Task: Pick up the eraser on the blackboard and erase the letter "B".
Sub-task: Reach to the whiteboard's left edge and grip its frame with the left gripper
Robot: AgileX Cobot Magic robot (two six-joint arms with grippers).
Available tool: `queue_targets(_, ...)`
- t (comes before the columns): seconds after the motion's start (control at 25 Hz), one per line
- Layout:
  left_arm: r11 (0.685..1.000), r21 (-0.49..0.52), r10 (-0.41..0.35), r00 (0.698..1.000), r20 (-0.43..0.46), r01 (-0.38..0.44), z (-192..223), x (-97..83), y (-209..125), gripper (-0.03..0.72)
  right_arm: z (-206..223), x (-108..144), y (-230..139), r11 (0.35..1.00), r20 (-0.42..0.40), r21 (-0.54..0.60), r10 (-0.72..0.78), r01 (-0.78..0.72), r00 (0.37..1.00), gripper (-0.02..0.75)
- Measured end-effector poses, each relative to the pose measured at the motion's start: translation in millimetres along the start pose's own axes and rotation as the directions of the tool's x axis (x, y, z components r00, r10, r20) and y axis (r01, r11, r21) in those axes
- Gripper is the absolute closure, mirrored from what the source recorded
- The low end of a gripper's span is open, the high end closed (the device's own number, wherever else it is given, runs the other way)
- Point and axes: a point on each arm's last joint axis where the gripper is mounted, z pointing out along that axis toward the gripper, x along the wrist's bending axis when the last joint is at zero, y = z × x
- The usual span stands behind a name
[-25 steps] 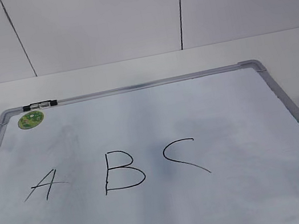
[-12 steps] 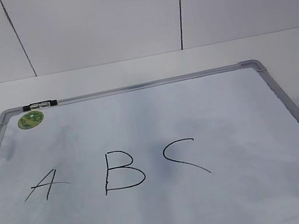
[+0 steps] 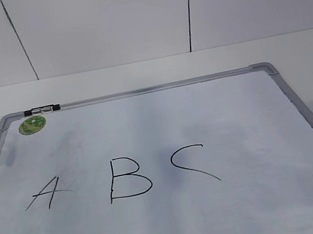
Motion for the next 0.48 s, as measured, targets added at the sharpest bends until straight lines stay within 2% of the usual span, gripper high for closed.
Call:
queue_targets(0.16,0.999,0.032,-0.013,1.000,0.015,0.013,11,-0.8,0,0.449,0,0,0,1.000,0.000,0.000,0.000,0.000,1.000,0.458)
queue_targets(0.48,0.999,0.034,-0.016,1.000,0.021,0.016,14,-2.0,1,0.456,0,0,0,1.000,0.000,0.000,0.002,-0.002,1.000,0.457)
